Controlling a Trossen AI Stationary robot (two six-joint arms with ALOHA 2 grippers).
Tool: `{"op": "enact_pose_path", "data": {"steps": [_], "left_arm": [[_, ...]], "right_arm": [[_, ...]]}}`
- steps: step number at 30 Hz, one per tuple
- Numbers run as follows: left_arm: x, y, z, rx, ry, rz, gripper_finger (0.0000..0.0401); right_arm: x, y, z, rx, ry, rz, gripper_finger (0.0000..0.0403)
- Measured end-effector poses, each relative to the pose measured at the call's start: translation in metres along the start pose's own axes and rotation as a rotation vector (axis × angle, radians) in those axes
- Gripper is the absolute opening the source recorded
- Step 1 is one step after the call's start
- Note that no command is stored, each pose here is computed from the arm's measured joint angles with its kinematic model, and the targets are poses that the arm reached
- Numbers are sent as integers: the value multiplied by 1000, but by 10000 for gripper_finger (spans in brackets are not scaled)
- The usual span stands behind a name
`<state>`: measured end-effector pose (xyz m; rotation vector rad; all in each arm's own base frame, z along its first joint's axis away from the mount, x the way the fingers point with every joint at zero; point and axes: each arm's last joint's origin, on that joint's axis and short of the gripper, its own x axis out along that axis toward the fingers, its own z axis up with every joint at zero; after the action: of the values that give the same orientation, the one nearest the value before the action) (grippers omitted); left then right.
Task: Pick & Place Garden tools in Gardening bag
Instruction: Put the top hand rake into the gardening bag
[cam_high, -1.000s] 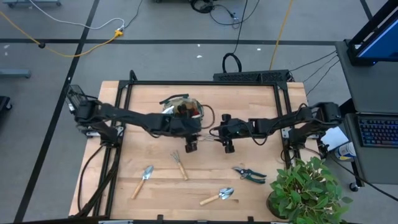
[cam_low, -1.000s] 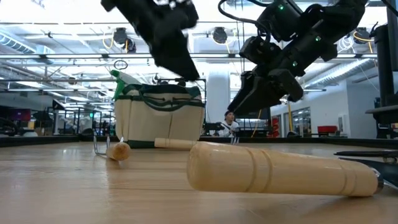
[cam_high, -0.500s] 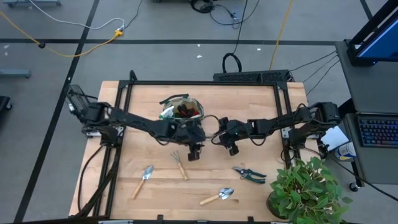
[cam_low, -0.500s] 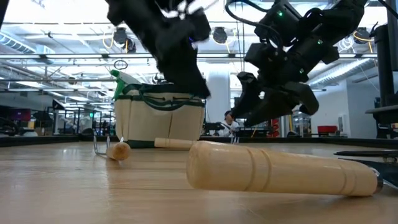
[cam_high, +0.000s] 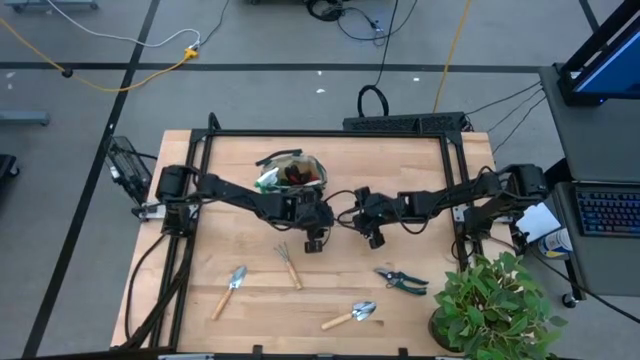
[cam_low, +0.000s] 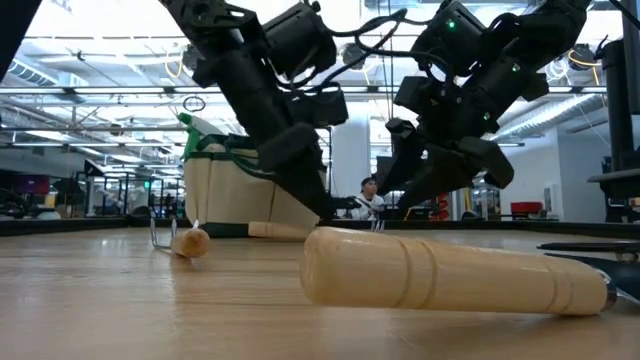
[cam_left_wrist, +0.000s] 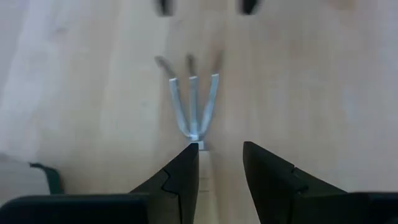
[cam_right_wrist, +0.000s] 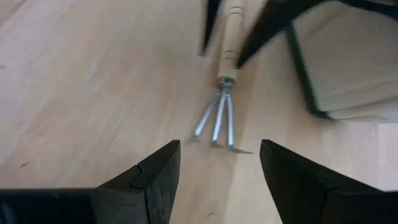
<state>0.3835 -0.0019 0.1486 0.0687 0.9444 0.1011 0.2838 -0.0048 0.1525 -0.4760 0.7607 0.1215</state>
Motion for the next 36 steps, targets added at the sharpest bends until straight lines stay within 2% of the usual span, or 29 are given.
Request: {"op": "enact_pose_path", "data": {"steps": [3, 7, 11, 18, 21, 26, 33, 36], "left_arm": [[0, 3, 0, -2, 5, 21, 129], [8, 7, -5, -3, 38, -30, 129], [12, 10, -9, -5, 65, -6, 129], [14, 14, -11, -23, 75, -68, 127], [14, 13, -11, -13, 76, -85, 110], [13, 11, -10, -7, 67, -173, 58], [13, 11, -9, -118, 71, -176, 58], [2, 10, -6, -138, 70, -188, 59]], "right_arm": [[0, 1, -1, 16, 12, 7, 212], [0, 1, -2, 28, 18, 10, 212], [0, 1, -2, 27, 17, 12, 212], [0, 1, -2, 26, 20, 14, 212], [0, 1, -2, 26, 22, 15, 212], [0, 1, -2, 25, 21, 15, 212], [0, 1, -2, 27, 23, 12, 212], [0, 1, -2, 57, 23, 11, 212]]}}
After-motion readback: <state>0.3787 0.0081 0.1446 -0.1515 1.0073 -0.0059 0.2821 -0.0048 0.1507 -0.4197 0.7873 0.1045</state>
